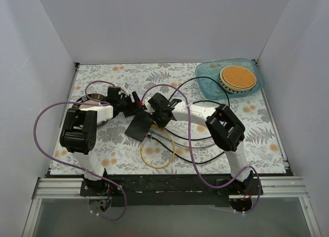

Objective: Insert the plug into the switch port

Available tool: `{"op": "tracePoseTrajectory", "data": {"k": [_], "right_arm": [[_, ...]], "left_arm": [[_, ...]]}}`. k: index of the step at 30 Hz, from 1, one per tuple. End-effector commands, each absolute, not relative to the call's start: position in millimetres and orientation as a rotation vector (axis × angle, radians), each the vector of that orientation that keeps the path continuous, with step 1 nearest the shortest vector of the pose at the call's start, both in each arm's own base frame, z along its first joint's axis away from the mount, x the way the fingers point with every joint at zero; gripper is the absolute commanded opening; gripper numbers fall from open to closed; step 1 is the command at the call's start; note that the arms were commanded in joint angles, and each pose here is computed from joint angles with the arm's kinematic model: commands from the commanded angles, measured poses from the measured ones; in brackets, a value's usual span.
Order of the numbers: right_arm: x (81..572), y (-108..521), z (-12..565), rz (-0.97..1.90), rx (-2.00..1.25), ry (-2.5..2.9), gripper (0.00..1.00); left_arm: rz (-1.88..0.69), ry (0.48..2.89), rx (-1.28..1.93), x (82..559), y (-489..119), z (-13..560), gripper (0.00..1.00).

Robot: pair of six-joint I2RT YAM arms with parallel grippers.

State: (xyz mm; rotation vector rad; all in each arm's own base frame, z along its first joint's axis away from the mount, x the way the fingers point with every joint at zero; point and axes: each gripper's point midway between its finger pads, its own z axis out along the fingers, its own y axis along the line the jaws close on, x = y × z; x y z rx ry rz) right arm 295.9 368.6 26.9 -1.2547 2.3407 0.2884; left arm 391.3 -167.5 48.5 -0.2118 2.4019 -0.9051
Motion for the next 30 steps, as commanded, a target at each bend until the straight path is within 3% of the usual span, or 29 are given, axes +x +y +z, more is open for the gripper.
{"op": "tracePoseTrajectory", "data": {"k": [1, 30], "right_arm": [[310, 398, 43, 0.363, -1.214, 2.263, 0.01], [340, 437, 82, 0.420, -1.167, 2.162, 0.01]], "left_arm": [[-1.035, 2.421, -0.161, 375, -184, 48, 0.66], [-1.156, 2.456, -0.117, 360, -199, 41, 0.56]]}}
